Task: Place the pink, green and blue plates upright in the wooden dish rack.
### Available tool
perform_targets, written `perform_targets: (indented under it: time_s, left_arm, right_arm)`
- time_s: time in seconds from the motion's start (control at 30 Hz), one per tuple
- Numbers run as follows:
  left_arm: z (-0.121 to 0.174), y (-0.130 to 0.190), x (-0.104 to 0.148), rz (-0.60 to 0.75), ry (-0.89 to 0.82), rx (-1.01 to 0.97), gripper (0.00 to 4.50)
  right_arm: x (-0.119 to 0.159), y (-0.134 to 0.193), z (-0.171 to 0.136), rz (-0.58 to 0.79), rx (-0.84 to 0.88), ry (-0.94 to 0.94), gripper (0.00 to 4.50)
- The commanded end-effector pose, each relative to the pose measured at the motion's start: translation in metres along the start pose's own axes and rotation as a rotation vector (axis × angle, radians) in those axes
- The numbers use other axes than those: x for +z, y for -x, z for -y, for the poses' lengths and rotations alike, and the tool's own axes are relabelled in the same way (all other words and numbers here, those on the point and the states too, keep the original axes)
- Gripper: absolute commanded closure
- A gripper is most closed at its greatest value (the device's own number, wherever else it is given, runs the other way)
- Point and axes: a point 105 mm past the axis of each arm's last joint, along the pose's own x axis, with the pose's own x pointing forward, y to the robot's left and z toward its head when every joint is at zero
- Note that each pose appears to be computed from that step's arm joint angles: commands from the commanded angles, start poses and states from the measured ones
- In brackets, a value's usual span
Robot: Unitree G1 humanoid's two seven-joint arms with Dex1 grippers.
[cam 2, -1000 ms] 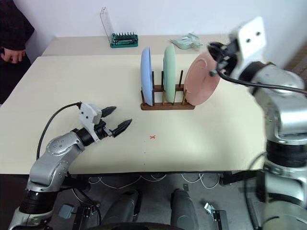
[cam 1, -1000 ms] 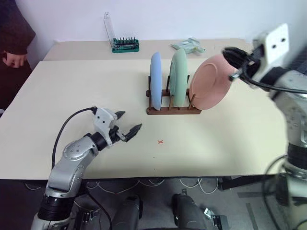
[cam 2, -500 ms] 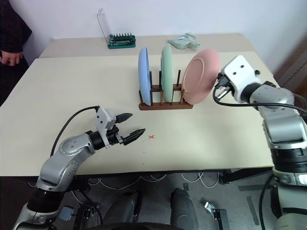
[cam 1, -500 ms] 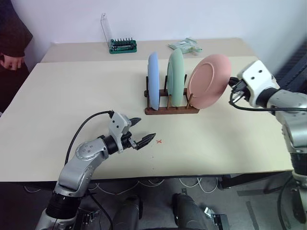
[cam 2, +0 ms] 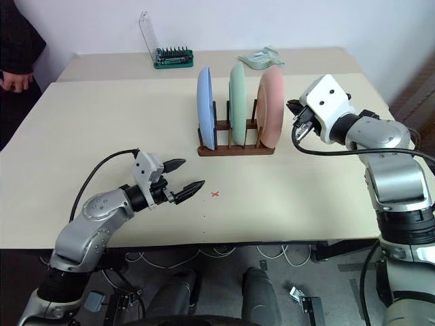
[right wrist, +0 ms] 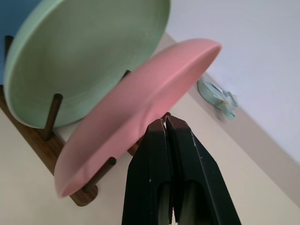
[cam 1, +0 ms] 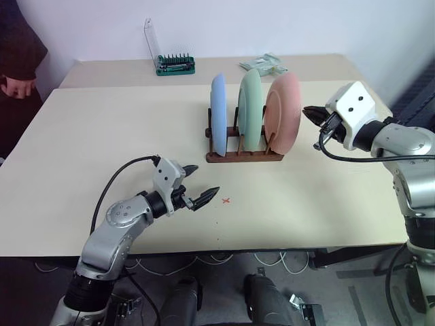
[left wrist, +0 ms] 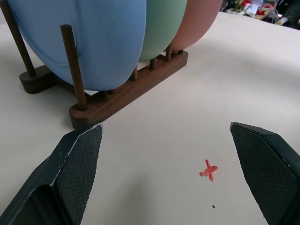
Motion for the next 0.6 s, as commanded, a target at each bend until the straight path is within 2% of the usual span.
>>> perform_targets:
  time_s: [0.03, 0.13, 0.33, 0.43, 0.6]
  left_arm:
    - [0.002, 0.000, 0.022, 0.053, -0.044, -0.006, 0.00]
    - [0.002, -0.002, 0.030, 0.059, -0.052, -0.003, 0.00]
    - [-0.030, 0.011, 0.030, 0.015, -0.082, 0.110, 0.00]
    - [-0.059, 0.030, 0.023, -0.028, -0.114, 0.224, 0.00]
    - [-0.090, 0.043, 0.019, -0.049, -0.150, 0.372, 0.00]
  right_arm:
    - [0.015, 0.007, 0.008, 0.040, -0.044, 0.033, 4.48]
    - [-0.002, 0.015, 0.020, -0.039, -0.110, 0.041, 4.48]
    - [-0.056, 0.045, 0.034, -0.208, -0.188, 0.011, 4.48]
    - [-0.079, 0.058, 0.026, -0.254, -0.177, -0.023, 4.48]
    - [-0.096, 0.065, 0.027, -0.254, -0.187, -0.076, 4.48]
